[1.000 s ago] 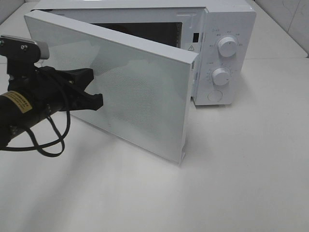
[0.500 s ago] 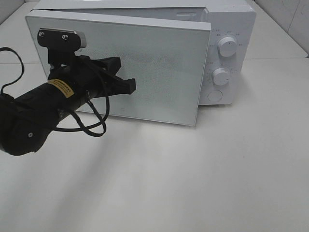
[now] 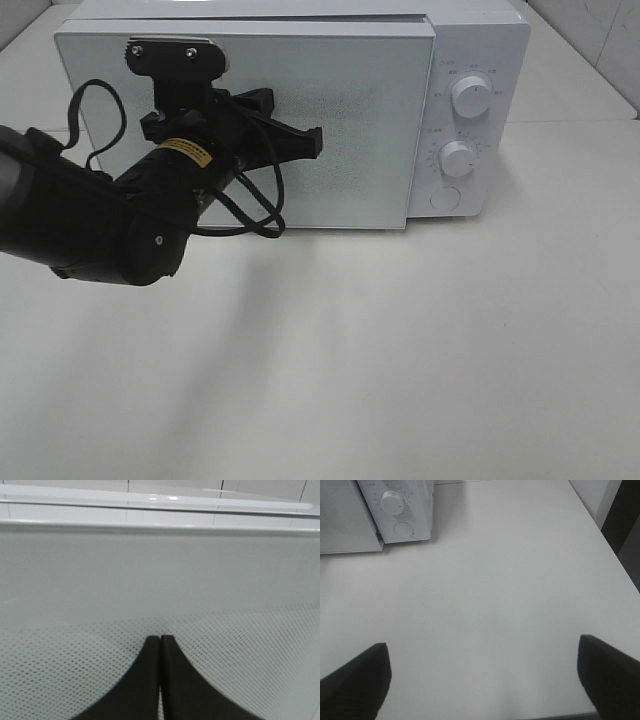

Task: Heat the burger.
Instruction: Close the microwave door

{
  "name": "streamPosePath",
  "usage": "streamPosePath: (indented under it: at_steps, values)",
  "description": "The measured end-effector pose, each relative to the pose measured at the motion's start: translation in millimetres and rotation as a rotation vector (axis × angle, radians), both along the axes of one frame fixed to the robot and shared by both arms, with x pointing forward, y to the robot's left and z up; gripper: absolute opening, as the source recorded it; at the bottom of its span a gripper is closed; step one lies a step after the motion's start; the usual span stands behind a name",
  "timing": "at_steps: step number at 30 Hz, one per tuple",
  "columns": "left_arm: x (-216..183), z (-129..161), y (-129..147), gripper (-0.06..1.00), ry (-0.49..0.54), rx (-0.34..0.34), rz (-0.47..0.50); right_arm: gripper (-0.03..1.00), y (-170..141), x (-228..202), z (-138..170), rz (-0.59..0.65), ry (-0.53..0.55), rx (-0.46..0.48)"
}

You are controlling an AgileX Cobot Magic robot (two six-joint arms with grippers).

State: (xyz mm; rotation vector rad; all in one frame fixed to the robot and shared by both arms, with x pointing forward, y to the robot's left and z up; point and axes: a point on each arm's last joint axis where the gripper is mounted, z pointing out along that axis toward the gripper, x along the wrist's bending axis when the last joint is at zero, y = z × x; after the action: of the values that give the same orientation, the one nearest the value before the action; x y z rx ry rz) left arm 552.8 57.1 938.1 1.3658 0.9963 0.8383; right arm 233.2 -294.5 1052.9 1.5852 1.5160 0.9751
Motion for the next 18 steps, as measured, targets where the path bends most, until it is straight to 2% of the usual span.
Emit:
streamPosePath:
  at_steps: [5,7,18]
  values:
    - [1,1,-11,0.0,0.0,0.014,0.008,0.97,0,0,0,0.0,0.0,0.0]
    - [3,3,-20,0.0,-0.025,0.046,0.001,0.97,0,0,0,0.0,0.0,0.0]
    - [11,6,-38,0.0,-0.055,0.056,-0.021,0.97,0,0,0,0.001,0.0,0.001]
